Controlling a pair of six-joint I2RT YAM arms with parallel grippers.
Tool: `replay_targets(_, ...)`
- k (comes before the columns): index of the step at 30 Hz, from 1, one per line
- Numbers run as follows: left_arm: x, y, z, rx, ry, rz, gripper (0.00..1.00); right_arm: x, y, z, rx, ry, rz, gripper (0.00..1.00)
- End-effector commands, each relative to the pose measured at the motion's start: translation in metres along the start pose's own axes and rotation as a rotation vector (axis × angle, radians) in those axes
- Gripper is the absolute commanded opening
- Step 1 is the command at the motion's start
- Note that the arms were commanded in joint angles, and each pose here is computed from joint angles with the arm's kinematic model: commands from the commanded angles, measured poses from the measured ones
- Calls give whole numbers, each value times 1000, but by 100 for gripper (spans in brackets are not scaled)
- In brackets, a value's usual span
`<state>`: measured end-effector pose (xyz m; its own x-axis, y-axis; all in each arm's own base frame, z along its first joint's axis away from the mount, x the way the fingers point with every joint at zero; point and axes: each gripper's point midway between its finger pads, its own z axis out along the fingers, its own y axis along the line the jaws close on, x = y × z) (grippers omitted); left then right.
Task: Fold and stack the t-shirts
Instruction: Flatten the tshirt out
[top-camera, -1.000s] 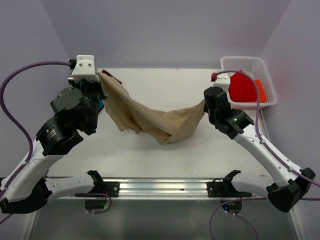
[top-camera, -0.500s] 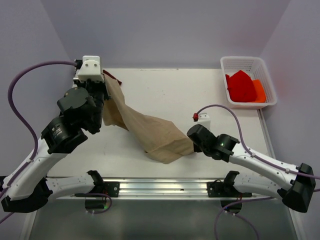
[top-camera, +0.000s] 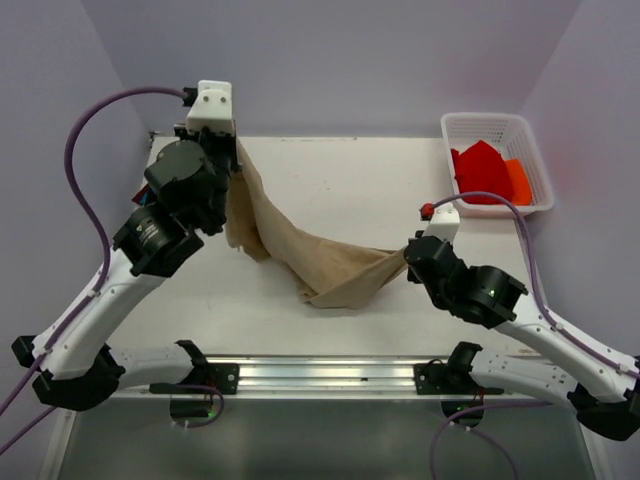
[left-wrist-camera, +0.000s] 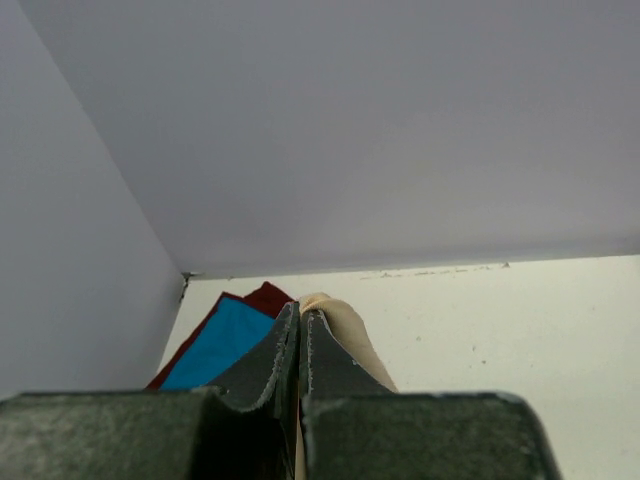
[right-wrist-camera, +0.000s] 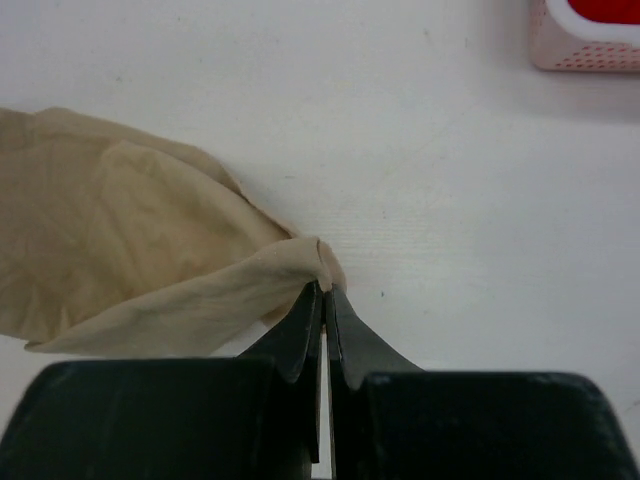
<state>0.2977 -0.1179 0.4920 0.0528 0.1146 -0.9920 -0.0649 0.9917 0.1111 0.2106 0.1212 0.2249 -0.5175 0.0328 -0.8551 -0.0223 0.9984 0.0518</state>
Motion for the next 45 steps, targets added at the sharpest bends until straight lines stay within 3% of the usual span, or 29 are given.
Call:
replay_targets(1,-32,-10,28,49,-67,-50,0,-41,-18,-12,90,-124,-14,0)
replay_targets(8,-23,-26,106,114,5,-87,0,-70,-31,-31,113,-192,17,0)
replay_targets(15,15,39,188,41,89,-249,0,-68,-67,-55,155,-220,69,0)
replay_targets(24,41,73,202,4,127,-285,0,-74,-115,-79,231,-361,218,0)
replay_targets(30,46,86,204,-13,130,-301,0,-81,-126,-85,275,-404,208,0)
replay_targets(35,47,93,206,-17,131,-319,0,-66,-97,-68,187,-290,85,0)
replay_targets(41,26,93,200,7,92,-337,0,6,-42,-33,56,55,-48,0)
replay_targets(45,12,91,194,25,70,-349,0,48,5,-14,-134,166,-9,0)
